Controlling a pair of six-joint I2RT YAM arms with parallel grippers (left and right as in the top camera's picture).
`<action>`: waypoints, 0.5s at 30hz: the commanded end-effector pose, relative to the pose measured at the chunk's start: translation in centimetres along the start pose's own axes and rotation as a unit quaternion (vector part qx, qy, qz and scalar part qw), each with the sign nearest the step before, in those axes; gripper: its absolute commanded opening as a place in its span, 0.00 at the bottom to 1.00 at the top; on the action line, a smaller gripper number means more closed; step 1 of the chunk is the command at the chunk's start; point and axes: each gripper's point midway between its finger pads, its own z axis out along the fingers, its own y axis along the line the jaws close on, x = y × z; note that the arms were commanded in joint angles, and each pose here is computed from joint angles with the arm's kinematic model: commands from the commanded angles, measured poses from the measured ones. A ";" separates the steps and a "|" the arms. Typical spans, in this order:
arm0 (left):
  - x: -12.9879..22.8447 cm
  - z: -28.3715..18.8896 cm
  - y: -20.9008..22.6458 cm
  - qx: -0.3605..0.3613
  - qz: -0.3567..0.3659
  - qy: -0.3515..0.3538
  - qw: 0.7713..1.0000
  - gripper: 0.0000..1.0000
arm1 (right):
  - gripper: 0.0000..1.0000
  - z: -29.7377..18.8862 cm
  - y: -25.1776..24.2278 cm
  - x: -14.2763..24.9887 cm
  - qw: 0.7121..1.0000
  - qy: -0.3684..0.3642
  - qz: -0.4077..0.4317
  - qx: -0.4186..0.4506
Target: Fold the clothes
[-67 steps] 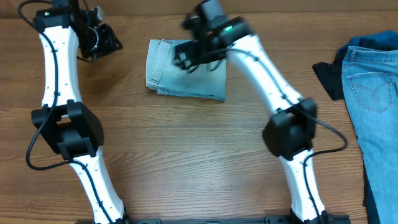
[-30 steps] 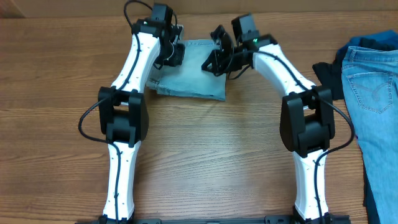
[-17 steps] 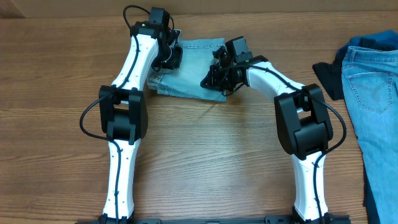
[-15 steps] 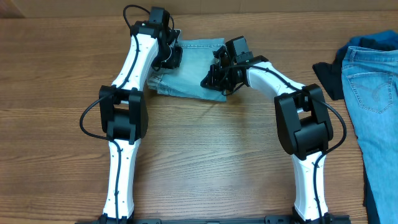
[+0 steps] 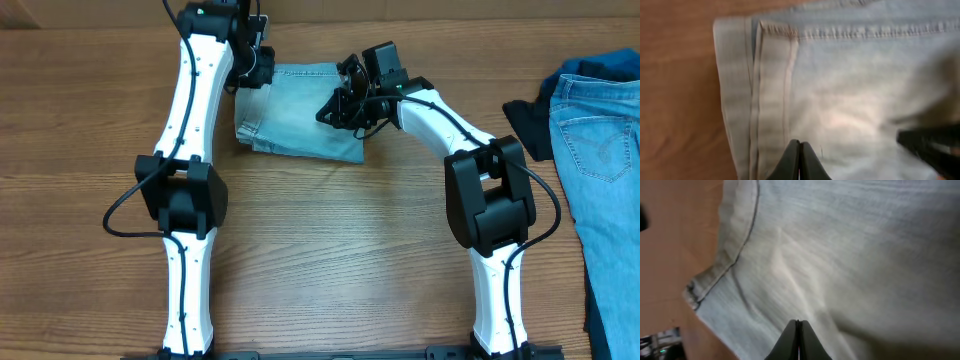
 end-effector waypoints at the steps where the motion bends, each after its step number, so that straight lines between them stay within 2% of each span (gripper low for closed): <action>1: 1.8 0.9 -0.4 -0.002 -0.009 0.036 0.999 0.04 | 0.04 -0.9 -0.9 -2.0 0.997 -0.040 -0.037 0.059; 6: 5.1 4.5 0.2 -0.008 -0.014 0.098 0.995 0.04 | 0.04 -1.1 -1.7 -3.5 0.992 -0.073 -0.058 0.088; 15: 8.9 8.5 1.4 -0.019 -0.022 0.151 0.988 0.04 | 0.04 -1.1 -3.5 -5.5 0.982 -0.117 -0.068 0.133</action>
